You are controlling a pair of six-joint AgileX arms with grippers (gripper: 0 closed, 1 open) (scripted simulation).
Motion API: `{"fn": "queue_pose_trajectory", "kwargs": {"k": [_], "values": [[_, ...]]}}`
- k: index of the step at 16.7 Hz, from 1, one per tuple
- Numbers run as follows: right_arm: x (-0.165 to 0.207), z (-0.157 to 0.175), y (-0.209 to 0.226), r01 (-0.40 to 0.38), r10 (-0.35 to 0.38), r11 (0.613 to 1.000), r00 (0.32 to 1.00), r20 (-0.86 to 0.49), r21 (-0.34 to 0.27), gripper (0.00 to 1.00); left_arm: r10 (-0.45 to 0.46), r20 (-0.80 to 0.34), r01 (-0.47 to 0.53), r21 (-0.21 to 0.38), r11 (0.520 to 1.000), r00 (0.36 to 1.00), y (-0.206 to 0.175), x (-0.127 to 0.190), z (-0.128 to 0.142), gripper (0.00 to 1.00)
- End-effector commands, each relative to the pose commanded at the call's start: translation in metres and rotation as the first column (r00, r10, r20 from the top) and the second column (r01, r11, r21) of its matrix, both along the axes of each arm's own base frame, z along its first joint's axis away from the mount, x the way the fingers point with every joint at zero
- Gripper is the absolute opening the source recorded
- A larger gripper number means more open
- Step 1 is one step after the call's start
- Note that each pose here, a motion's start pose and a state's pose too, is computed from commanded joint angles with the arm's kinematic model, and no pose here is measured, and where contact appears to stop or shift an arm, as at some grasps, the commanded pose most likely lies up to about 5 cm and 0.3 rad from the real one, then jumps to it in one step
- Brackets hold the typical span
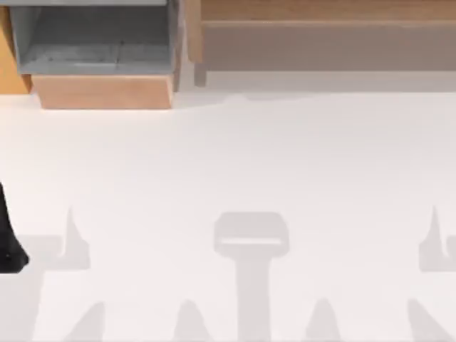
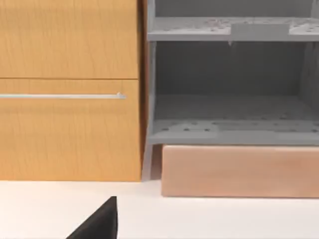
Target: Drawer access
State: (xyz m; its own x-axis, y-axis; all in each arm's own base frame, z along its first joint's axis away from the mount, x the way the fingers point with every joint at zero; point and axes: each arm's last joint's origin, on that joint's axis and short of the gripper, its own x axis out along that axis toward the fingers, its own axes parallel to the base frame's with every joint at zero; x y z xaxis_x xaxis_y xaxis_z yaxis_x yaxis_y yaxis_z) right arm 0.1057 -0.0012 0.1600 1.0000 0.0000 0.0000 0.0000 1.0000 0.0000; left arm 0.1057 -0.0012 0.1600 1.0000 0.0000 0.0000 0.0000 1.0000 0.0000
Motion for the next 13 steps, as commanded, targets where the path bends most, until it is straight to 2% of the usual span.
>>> {"fn": "queue_pose_trajectory", "kwargs": {"k": [3,7,13], "values": [[0.000,0.000,0.000,0.000,0.000,1.000,1.000,0.000,0.000,1.00,0.002,0.007,-0.002,0.001,1.000,1.000,-0.001,0.000,0.003,1.00],[0.000,0.000,0.000,0.000,0.000,1.000,1.000,0.000,0.000,1.00,0.007,0.045,-0.007,-0.002,1.000,0.999,-0.008,0.007,0.028,1.00],[0.000,0.000,0.000,0.000,0.000,1.000,1.000,0.000,0.000,1.00,-0.001,0.031,0.001,-0.011,1.000,1.000,-0.044,0.049,0.067,1.00]]}}
